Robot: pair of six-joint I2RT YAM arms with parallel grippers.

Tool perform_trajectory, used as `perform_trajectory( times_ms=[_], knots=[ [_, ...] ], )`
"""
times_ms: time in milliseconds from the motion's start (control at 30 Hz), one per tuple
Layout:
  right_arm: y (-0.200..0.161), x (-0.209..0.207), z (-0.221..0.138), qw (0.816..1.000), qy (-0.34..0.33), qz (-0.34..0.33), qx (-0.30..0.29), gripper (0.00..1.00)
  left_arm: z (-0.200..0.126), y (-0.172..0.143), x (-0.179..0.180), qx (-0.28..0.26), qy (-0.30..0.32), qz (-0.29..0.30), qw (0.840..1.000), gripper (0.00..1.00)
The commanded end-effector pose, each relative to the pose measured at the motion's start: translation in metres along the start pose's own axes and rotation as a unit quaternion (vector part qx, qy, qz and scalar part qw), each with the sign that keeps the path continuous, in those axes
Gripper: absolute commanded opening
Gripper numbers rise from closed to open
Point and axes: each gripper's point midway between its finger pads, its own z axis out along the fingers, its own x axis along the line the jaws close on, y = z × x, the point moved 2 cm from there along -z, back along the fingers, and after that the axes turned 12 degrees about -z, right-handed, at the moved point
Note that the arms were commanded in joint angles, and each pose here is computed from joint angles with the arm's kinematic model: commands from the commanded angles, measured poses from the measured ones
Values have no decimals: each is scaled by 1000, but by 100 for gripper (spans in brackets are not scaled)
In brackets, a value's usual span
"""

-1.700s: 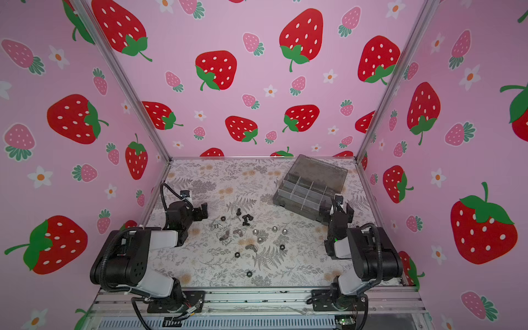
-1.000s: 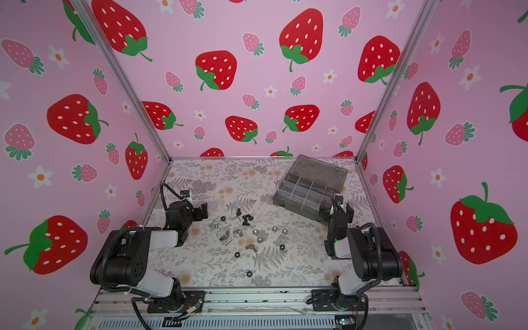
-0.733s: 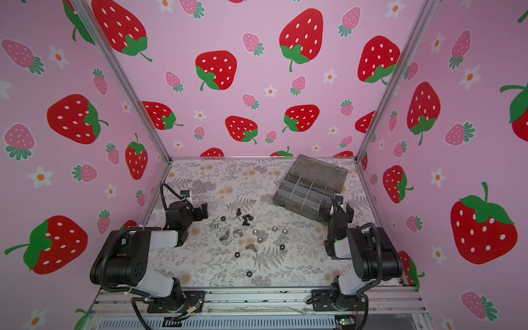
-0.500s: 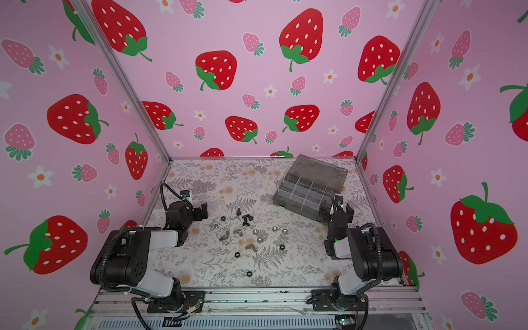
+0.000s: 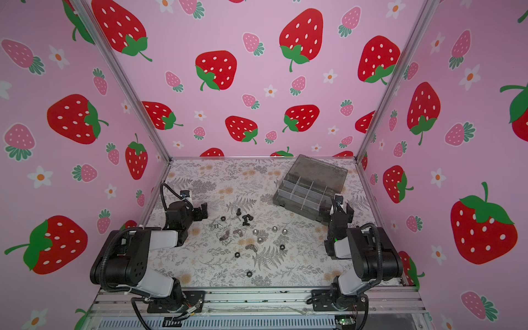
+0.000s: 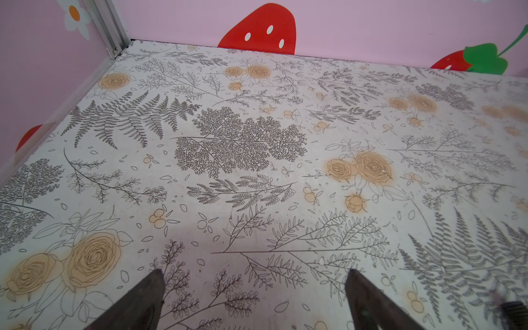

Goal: Sort the screws and nuts into containers
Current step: Rotate the screw on the center of the table.

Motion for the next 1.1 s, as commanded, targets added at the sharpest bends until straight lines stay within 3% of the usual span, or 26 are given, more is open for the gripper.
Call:
perform_trajectory(
  times_ms=[0,267,733,1067],
  knots=[
    [12,-6,4,1000,-16,6,-21,100,4,17,-5,-24,-13,7,1000,99],
    [12,-6,3,1000,-16,7,-22,100,1,26,-10,-13,-25,9,1000,99],
    [35,-25,-4,999,-47,25,-12,100,-43,56,-11,-65,-9,-8,998,99],
    [36,-32,-13,989,-50,110,85,100,-90,68,-14,-100,15,-49,994,99]
  ],
)
